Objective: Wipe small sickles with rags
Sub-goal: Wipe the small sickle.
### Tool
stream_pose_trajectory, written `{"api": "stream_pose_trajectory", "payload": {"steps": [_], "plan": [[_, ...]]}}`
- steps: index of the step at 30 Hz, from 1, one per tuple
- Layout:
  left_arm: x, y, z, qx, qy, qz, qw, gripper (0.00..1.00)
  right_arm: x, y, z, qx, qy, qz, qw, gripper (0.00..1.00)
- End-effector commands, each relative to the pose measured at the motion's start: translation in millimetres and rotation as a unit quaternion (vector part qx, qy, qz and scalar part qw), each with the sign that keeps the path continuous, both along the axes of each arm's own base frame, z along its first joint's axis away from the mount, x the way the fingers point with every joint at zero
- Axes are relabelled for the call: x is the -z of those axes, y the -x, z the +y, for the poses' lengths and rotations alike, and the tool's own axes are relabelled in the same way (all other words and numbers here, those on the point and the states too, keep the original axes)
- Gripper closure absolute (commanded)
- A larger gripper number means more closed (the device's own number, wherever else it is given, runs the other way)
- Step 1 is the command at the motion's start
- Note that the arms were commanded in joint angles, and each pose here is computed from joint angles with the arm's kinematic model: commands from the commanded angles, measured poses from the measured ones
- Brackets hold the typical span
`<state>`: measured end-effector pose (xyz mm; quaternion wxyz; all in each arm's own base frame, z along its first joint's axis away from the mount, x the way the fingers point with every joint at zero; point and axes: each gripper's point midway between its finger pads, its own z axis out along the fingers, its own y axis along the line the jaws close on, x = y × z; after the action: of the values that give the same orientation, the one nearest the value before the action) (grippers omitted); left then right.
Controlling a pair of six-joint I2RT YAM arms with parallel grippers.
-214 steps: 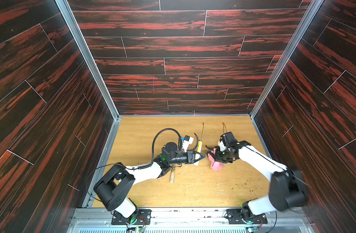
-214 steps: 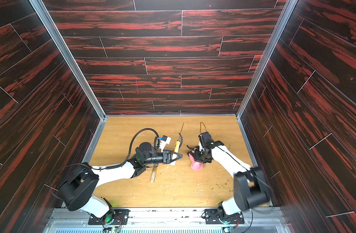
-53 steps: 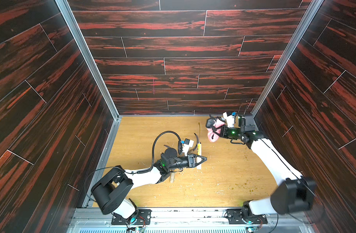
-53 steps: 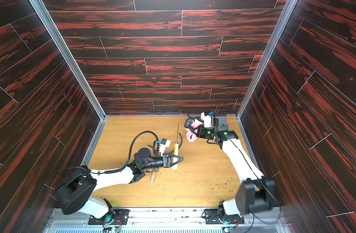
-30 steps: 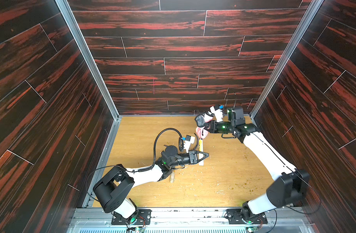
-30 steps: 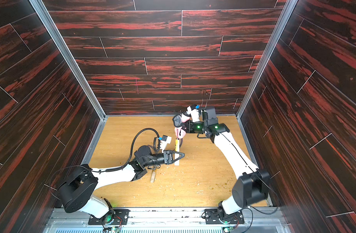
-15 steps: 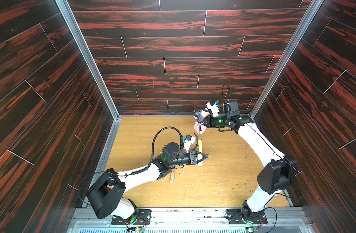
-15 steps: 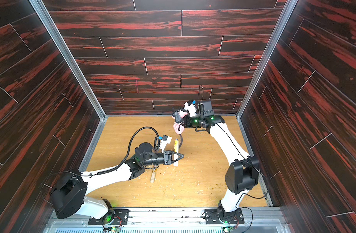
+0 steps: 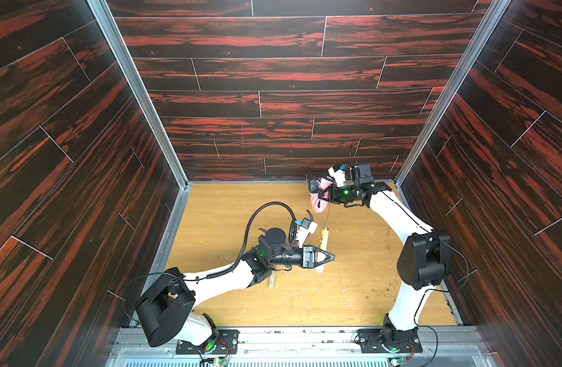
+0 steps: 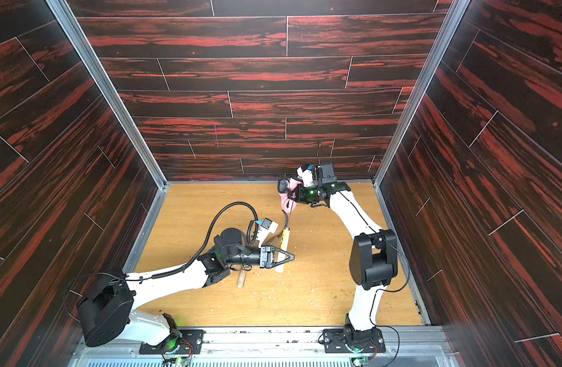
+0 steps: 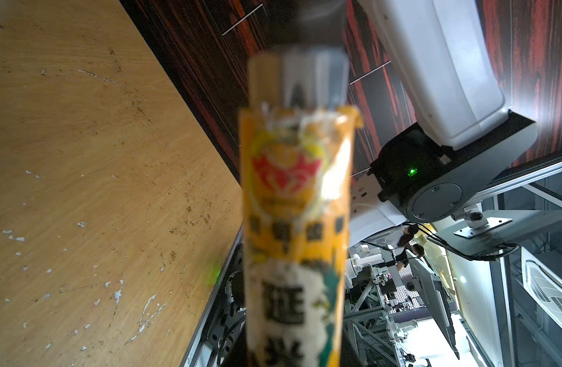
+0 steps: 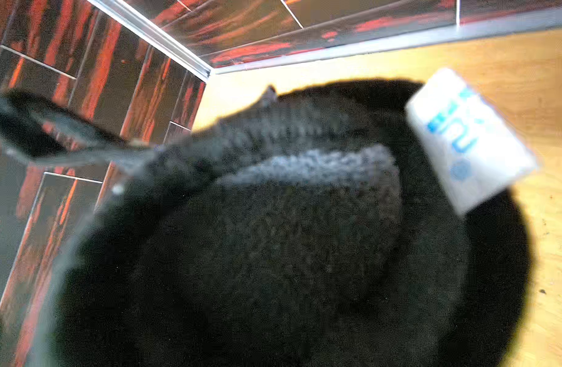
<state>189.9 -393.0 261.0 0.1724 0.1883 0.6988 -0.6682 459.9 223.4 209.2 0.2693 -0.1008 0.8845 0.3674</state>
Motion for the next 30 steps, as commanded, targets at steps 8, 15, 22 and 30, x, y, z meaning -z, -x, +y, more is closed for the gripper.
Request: {"api": "stream_pose_trajectory", "payload": {"steps": [8,15,22,30], "plan": [[-23,-6,11,-0.023,0.045,-0.027,0.998,1.00,-10,61,-48,0.062,0.039,-0.023,0.997,1.00],[-23,-19,11,-0.032,0.046,-0.023,0.998,1.00,-71,121,-33,0.020,0.020,-0.096,0.995,1.00],[-25,-23,10,-0.028,0.050,-0.017,0.998,1.00,-107,150,-7,-0.027,0.038,-0.152,0.987,1.00],[-27,-22,11,-0.026,0.047,-0.019,0.998,1.00,-108,141,13,-0.050,0.031,-0.159,0.986,1.00]]}}
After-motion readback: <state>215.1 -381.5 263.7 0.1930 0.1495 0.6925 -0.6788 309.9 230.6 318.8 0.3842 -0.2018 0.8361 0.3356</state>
